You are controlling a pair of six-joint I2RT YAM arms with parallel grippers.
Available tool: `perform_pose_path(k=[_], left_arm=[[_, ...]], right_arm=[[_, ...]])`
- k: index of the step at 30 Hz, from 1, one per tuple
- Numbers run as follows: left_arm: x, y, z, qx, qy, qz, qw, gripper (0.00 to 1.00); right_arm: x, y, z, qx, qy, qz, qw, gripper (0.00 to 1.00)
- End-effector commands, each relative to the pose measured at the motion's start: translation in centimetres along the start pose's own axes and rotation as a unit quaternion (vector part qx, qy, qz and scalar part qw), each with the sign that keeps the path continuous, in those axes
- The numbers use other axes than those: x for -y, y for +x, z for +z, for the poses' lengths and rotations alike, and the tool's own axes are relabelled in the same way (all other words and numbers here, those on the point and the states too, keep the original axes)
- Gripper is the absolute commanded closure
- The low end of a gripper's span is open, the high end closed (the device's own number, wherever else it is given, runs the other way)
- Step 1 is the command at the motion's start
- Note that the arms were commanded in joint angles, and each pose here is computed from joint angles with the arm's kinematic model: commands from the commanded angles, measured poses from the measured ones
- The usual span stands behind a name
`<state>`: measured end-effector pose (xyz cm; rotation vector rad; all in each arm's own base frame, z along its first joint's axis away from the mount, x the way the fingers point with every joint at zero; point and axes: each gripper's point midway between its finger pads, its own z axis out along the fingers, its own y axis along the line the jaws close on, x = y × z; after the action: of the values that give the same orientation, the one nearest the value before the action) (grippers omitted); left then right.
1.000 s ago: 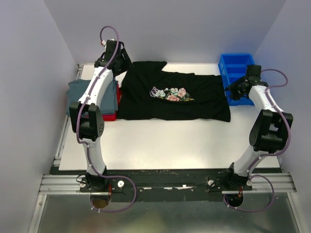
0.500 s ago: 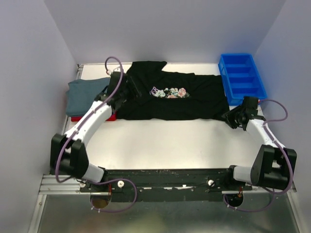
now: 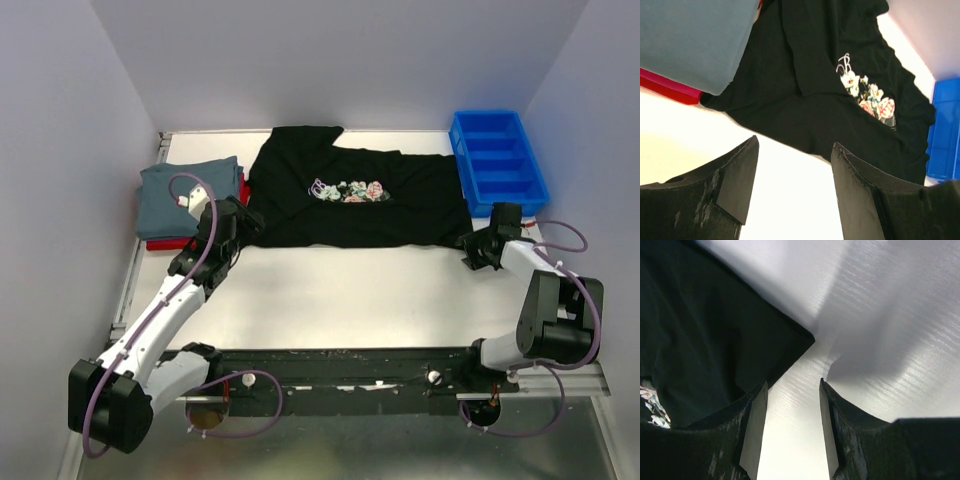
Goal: Fold and stack the t-shirts
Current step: Fold the flattened tshirt in 1/3 of the way
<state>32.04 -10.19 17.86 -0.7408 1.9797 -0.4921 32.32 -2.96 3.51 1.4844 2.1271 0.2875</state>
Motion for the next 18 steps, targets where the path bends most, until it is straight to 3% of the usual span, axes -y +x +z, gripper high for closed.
perform_pose_path(k=[1, 12, 16, 18], left_arm=[[-0.4, -1.9, -0.1, 0.048, -0.016, -0.028, 0.998, 0.31], [-2.7, -0.5, 0.9, 0.051, -0.05, -0.078, 0.994, 0.32], [-3.3, -0.2, 1.0, 0.056, -0.054, -0.092, 0.993, 0.32], [-3.4, -0.2, 1.1, 0.058, -0.057, -0.093, 0.992, 0.33]], right_arm=[[-0.7, -1.9, 0.6, 0.04, 0.005, 0.046, 0.998, 0.48], [-0.3, -2.8, 1.8, 0.064, 0.023, 0.059, 0.996, 0.59], [0.5, -2.7, 1.7, 0.066, 0.041, 0.065, 0.995, 0.95], [1.0, -3.3, 0.9, 0.084, 0.052, 0.066, 0.993, 0.99]])
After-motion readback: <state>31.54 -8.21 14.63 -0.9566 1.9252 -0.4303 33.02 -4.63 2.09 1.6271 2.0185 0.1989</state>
